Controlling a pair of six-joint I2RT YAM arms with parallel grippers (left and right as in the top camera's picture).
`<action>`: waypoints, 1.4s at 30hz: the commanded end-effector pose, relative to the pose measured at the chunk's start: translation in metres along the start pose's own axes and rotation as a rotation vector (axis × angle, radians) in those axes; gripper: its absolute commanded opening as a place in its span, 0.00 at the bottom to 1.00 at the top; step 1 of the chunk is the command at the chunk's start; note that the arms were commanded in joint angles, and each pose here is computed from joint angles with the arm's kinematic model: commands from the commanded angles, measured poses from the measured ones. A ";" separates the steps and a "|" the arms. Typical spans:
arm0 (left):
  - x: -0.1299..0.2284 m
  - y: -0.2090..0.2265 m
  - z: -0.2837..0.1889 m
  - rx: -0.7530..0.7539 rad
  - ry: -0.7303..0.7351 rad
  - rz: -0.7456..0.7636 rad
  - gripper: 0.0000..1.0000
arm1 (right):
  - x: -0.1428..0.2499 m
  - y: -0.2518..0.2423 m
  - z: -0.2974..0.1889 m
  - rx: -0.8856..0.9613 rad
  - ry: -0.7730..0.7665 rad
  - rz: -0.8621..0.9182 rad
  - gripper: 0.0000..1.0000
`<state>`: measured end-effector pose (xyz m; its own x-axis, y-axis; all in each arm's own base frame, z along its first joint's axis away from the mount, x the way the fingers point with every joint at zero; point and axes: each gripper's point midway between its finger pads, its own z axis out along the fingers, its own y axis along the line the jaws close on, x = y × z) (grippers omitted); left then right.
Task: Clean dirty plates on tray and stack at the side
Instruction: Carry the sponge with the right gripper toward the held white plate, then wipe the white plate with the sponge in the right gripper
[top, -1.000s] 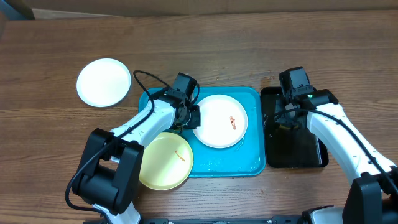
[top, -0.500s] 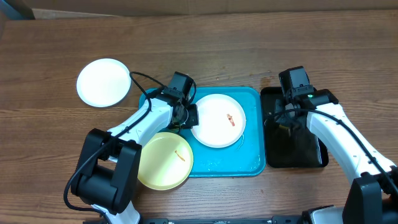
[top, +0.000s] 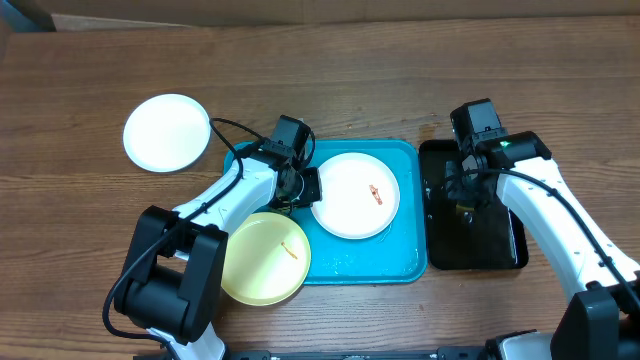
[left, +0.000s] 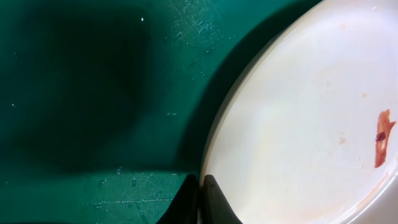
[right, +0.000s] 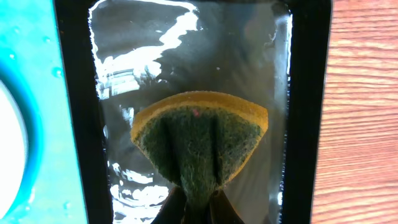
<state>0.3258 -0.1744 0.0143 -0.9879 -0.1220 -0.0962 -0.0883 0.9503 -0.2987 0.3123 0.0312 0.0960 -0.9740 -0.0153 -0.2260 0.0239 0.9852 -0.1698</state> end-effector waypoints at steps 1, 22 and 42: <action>0.000 -0.002 0.002 0.017 0.007 -0.007 0.04 | -0.008 -0.006 -0.007 0.035 -0.030 0.035 0.04; -0.001 -0.002 0.002 0.020 0.004 -0.006 0.04 | -0.037 0.118 -0.035 -0.247 -0.253 -0.188 0.04; 0.000 -0.002 0.002 0.017 0.007 -0.006 0.04 | -0.010 0.165 0.067 -0.103 -0.099 -0.336 0.04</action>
<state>0.3273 -0.1765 0.0152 -0.9875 -0.1212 -0.1007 -0.0847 0.9471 -0.3095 0.3400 0.1730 0.0177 -0.8893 -0.3563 -0.2866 -0.3121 0.9311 -0.1888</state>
